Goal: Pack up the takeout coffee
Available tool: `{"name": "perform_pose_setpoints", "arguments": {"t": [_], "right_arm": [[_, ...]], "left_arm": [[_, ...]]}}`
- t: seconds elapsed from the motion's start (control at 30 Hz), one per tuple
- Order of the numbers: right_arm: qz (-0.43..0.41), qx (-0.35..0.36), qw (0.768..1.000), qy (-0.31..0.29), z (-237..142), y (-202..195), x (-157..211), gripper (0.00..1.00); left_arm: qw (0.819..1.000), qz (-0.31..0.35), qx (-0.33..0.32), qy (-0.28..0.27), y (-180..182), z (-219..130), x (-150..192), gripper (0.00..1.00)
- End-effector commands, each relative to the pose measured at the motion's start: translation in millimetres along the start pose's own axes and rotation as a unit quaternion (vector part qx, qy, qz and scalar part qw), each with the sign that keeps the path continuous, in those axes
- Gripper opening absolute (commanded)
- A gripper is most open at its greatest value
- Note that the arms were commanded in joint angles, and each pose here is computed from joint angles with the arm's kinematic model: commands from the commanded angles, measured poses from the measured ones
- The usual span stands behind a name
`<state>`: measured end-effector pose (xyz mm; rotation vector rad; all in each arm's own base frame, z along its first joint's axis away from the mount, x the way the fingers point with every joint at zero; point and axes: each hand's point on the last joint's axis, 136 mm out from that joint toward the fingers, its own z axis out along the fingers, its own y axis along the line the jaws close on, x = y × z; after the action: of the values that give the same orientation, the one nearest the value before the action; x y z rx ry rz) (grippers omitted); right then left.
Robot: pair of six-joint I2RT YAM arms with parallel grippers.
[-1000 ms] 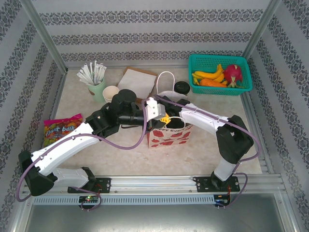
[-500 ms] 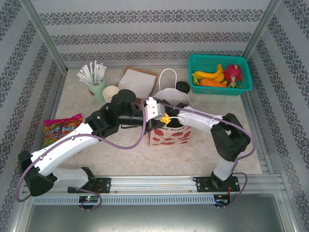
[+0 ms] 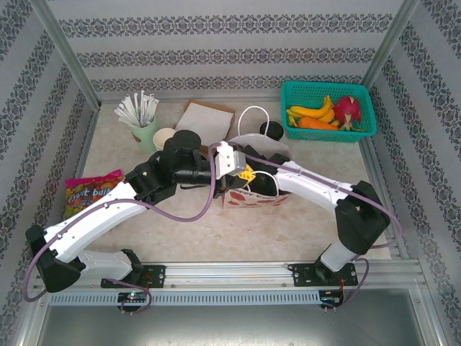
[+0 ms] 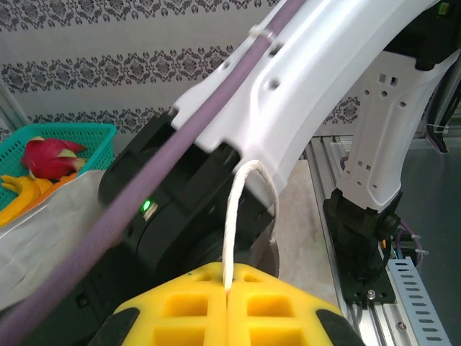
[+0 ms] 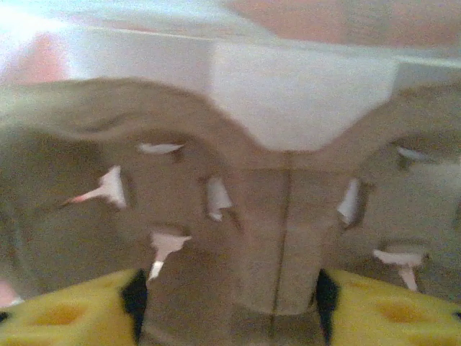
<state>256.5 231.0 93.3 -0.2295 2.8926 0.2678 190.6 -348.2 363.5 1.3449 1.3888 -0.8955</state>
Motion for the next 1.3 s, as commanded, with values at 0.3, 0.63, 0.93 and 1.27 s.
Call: {"name": "perform_pose_setpoints", "arguments": {"t": [0.3,0.63,0.93,1.27], "right_arm": [[-0.059,0.017,0.997,0.054,24,-10,23,0.03],[-0.088,0.057,0.987,0.122,64,-27,48,0.05],[-0.146,-0.024,0.989,0.008,2,7,14,0.2],[-0.268,-0.044,0.96,0.067,14,-12,44,0.25]], "left_arm": [[1.0,0.019,0.006,0.012,-6,-2,2,0.0],[0.999,0.029,-0.003,0.021,-9,-8,13,0.0],[0.999,0.017,-0.016,0.05,-7,-10,28,0.0],[0.995,0.021,-0.05,0.08,0,-19,39,0.0]]}}
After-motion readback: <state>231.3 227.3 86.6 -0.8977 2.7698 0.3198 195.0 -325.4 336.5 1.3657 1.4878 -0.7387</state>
